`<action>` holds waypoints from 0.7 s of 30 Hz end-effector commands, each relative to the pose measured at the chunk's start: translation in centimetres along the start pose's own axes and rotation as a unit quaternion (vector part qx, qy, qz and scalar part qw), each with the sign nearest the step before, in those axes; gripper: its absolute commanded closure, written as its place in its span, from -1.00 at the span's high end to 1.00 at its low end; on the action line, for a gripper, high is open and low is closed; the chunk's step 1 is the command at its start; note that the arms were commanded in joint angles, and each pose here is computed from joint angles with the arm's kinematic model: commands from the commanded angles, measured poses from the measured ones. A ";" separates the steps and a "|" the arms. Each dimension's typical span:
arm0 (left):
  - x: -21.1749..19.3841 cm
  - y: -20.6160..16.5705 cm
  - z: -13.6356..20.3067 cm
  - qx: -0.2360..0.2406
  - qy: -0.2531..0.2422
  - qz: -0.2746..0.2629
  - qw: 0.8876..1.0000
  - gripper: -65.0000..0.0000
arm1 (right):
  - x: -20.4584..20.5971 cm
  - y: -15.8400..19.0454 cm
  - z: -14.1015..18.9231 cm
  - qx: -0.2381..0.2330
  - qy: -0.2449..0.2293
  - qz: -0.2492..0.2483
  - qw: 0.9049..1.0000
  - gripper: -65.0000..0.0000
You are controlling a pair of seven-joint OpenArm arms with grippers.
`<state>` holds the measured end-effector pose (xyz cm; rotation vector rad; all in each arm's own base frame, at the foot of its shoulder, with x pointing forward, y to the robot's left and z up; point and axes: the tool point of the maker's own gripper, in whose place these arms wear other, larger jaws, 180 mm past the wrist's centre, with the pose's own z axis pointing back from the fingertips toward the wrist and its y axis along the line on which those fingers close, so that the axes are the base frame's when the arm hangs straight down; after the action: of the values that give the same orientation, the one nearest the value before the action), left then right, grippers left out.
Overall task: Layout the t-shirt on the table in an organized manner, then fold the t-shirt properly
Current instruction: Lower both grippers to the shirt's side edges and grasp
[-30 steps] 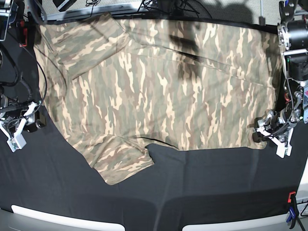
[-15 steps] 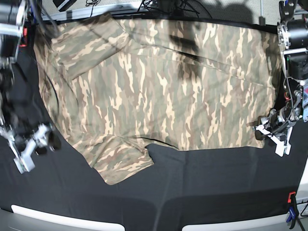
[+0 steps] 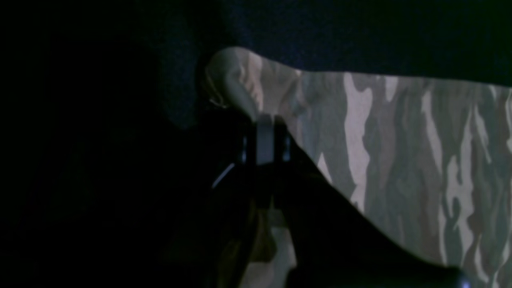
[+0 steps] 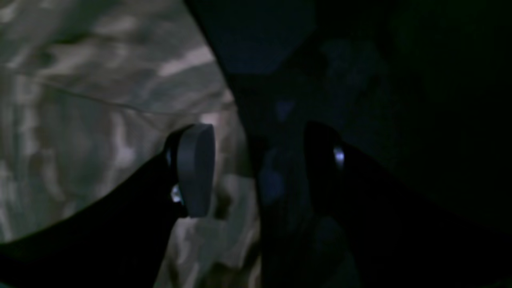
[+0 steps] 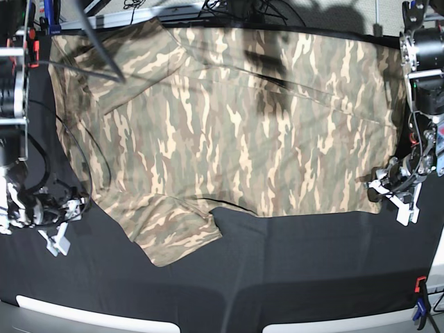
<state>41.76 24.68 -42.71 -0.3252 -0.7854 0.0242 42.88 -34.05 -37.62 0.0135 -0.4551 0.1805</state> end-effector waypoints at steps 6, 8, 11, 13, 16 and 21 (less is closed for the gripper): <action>1.8 0.2 0.3 0.001 -0.015 -0.008 1.000 -1.00 | 1.3 0.6 -1.3 -0.007 -0.010 0.006 1.000 0.05; 1.9 0.2 0.3 0.002 -0.015 -0.008 1.000 -1.00 | 1.1 1.2 -1.9 -0.008 -0.002 0.017 1.000 0.05; 1.8 0.2 0.3 0.002 -0.015 -0.008 1.000 -1.00 | 0.9 1.9 -2.3 -0.002 0.004 0.019 1.000 0.05; 1.7 0.3 0.3 0.002 -0.014 -0.008 1.000 -1.00 | 0.6 2.2 -2.3 0.005 0.015 0.024 1.000 0.05; 1.7 0.2 0.3 0.001 -0.014 -0.007 1.000 -1.00 | 0.5 3.1 -2.2 0.032 0.014 0.020 0.999 0.03; 1.8 0.2 0.3 0.001 -0.016 -0.007 1.000 -1.00 | 0.8 4.0 -2.0 0.061 0.004 0.010 0.998 -0.54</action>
<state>41.70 24.71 -42.77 -0.3237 -0.7835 0.0244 42.32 -29.70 -40.98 0.1237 -0.3891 0.2243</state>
